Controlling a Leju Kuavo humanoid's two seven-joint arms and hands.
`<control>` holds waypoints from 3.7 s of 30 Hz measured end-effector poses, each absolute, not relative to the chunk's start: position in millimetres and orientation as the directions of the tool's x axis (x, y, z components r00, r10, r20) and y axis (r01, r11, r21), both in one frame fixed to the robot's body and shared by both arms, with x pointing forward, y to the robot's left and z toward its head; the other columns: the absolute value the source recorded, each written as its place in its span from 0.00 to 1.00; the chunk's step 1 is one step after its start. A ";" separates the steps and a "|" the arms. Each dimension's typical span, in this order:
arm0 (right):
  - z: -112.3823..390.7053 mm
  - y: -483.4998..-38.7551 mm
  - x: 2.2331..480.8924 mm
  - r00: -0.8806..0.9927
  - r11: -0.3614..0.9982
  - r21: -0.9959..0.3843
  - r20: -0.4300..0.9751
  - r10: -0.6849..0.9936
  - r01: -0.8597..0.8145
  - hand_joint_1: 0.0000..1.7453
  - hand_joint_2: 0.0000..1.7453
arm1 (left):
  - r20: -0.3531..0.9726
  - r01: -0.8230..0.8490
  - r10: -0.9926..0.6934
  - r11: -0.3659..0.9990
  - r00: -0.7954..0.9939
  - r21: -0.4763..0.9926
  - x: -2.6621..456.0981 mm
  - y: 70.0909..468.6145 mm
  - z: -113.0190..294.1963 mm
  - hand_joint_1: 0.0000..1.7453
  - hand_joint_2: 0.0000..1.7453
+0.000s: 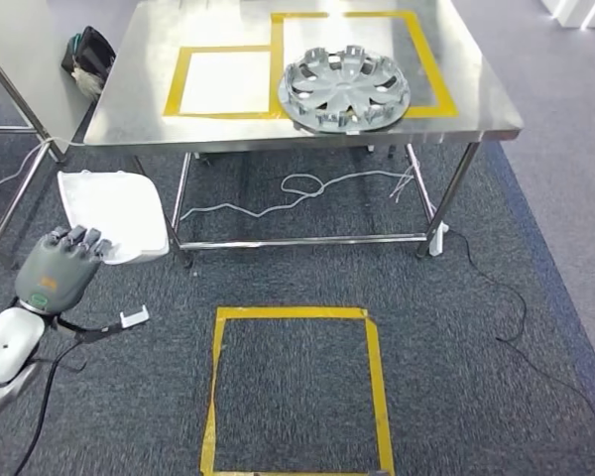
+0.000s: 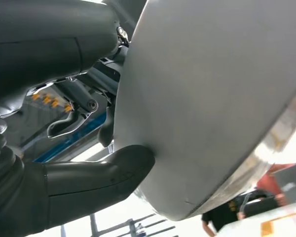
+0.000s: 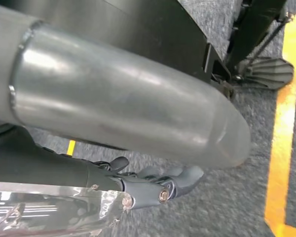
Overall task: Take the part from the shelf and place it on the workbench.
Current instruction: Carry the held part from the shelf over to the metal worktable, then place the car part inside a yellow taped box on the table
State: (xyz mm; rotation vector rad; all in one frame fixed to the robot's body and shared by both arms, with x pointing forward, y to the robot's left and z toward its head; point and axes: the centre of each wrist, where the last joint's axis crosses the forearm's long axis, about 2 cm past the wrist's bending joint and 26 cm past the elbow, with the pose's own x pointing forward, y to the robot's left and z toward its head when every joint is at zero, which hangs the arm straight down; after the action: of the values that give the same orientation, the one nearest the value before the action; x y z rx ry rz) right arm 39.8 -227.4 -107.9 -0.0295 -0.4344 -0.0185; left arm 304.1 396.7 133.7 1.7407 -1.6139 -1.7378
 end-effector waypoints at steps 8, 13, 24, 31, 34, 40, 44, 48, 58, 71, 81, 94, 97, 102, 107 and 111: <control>-108.3 -225.3 33.1 0.916 0.999 -0.031 0.402 -0.003 0.017 0.00 0.00 | -0.574 -0.489 -0.762 -0.395 -0.299 0.778 277.8 410.2 115.4 1.00 1.00; -108.9 -223.9 23.7 0.924 1.000 -0.028 0.383 -0.003 0.015 0.00 0.00 | -0.569 -0.482 -0.765 -0.392 -0.303 0.784 271.3 412.7 111.9 1.00 1.00; -107.1 -219.6 37.7 0.913 1.000 -0.022 0.407 0.001 0.008 0.00 0.00 | -0.579 -0.490 -0.768 -0.406 -0.275 0.772 270.0 428.5 119.4 1.00 1.00; -107.0 -219.3 37.6 0.915 1.000 -0.023 0.403 0.010 -0.001 0.00 0.00 | -0.568 -0.482 -0.771 -0.396 -0.289 0.782 264.6 428.9 115.6 1.00 1.00; -106.9 -219.3 39.1 0.913 1.000 -0.024 0.407 0.018 -0.009 0.00 0.00 | -0.573 -0.493 -0.764 -0.390 -0.298 0.777 264.8 430.1 119.8 1.00 1.00; -106.9 -219.1 38.9 0.913 1.000 -0.024 0.406 0.027 -0.019 0.00 0.00 | -0.572 -0.497 -0.755 -0.381 -0.320 0.780 263.1 429.9 121.1 1.00 1.00; -106.8 -219.0 39.4 0.913 0.999 -0.024 0.408 0.031 -0.023 0.00 0.00 | -0.575 -0.503 -0.759 -0.384 -0.306 0.774 266.2 430.7 123.6 1.00 1.00; -106.5 -217.4 40.3 0.912 0.999 -0.021 0.410 0.036 -0.029 0.00 0.00 | -0.579 -0.509 -0.759 -0.387 -0.298 0.769 268.4 432.4 126.4 1.00 1.00; -107.1 -217.3 34.7 0.916 0.999 -0.023 0.399 0.039 -0.032 0.00 0.00 | -0.565 -0.488 -0.767 -0.384 -0.305 0.784 265.0 430.3 118.3 1.00 1.00; -107.1 -217.4 34.8 0.914 0.999 -0.023 0.403 0.045 -0.039 0.00 0.00 | -0.561 -0.451 -0.745 -0.387 -0.360 0.804 252.5 431.9 106.2 1.00 1.00; -107.2 -216.4 32.1 0.915 0.999 -0.019 0.401 0.046 -0.041 0.00 0.00 | -0.562 -0.479 -0.751 -0.373 -0.347 0.795 254.5 427.8 112.6 1.00 1.00; -107.1 -217.2 33.9 0.913 0.999 -0.026 0.404 0.047 -0.040 0.00 0.00 | -0.547 -0.493 -0.766 -0.351 -0.338 0.796 249.9 420.7 113.5 1.00 1.00; -106.9 -217.4 36.5 0.911 0.999 -0.028 0.409 0.048 -0.040 0.00 0.00 | -0.546 -0.497 -0.770 -0.349 -0.331 0.794 250.4 420.1 114.8 1.00 1.00; -106.6 -217.2 38.7 0.909 0.999 -0.028 0.413 0.051 -0.043 0.00 0.00 | -0.556 -0.508 -0.772 -0.361 -0.309 0.783 253.9 423.5 119.4 1.00 1.00; -106.6 -217.1 39.3 0.909 0.999 -0.027 0.414 0.052 -0.045 0.00 0.00 | -0.576 -0.519 -0.747 -0.365 -0.332 0.773 255.9 423.7 123.1 1.00 1.00; -106.5 -217.1 39.9 0.907 0.998 -0.027 0.417 0.055 -0.048 0.00 0.00 | -0.596 -0.531 -0.698 -0.355 -0.396 0.769 255.7 421.1 126.2 1.00 1.00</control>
State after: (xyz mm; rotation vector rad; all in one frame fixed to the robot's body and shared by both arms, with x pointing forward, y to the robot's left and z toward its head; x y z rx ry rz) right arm 39.9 -217.1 -106.5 -0.0160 -0.4303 0.0530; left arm 255.7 421.1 126.2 1.6429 -1.6985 -1.8584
